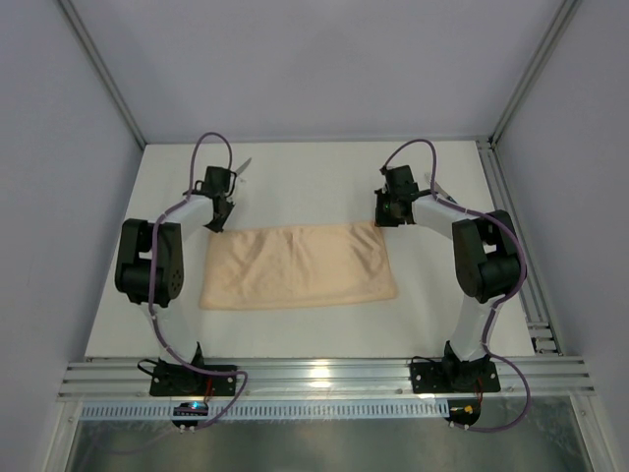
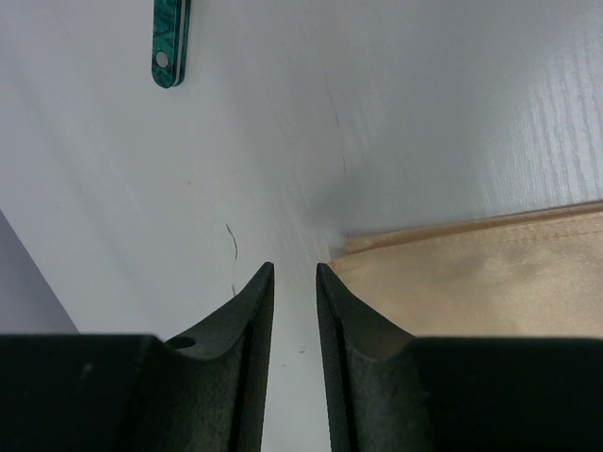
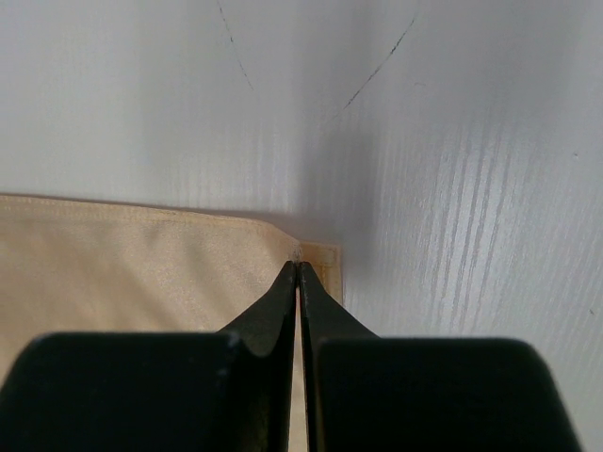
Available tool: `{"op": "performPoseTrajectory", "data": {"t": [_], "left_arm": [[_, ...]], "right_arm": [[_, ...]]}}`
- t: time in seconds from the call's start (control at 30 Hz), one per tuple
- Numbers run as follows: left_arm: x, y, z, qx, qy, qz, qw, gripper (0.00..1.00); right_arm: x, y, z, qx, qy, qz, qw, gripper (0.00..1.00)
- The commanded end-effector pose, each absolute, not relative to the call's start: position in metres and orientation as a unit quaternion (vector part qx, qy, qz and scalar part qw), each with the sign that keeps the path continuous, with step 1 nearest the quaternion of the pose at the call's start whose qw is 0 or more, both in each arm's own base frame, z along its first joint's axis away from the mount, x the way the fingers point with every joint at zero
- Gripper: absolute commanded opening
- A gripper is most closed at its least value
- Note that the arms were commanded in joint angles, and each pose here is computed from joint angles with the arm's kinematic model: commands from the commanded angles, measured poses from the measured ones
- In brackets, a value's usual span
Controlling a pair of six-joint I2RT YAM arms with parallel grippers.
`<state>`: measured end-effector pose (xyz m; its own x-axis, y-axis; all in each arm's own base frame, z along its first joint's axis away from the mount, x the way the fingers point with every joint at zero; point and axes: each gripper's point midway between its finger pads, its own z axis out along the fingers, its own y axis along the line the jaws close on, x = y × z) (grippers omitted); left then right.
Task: Fold the napkin into a case and place the utensils inside
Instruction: Smooth out the rectangle-folded napkin at the center of the board.
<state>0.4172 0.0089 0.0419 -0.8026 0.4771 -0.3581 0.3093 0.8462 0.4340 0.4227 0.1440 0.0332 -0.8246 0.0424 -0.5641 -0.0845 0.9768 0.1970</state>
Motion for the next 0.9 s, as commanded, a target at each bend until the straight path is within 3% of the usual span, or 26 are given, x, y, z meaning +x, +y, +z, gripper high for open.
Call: {"op": "performPoseTrajectory", "data": {"t": [0.0,0.4,0.87], "left_arm": [[0.433,0.009,0.047,0.189,0.931,0.176,0.257,0.27],[0.423,-0.015,0.063,0.203,0.932,0.111,0.278,0.27],[0.418,0.001,0.029,0.21,0.936,0.156,0.236,0.27]], "right_arm": [[0.437,0.15,0.046,-0.014,0.939,0.123,0.32,0.04],[0.443,0.151,0.064,-0.012,0.932,0.126,0.341,0.04],[0.449,0.142,0.046,0.027,0.942,0.102,0.317,0.04]]}}
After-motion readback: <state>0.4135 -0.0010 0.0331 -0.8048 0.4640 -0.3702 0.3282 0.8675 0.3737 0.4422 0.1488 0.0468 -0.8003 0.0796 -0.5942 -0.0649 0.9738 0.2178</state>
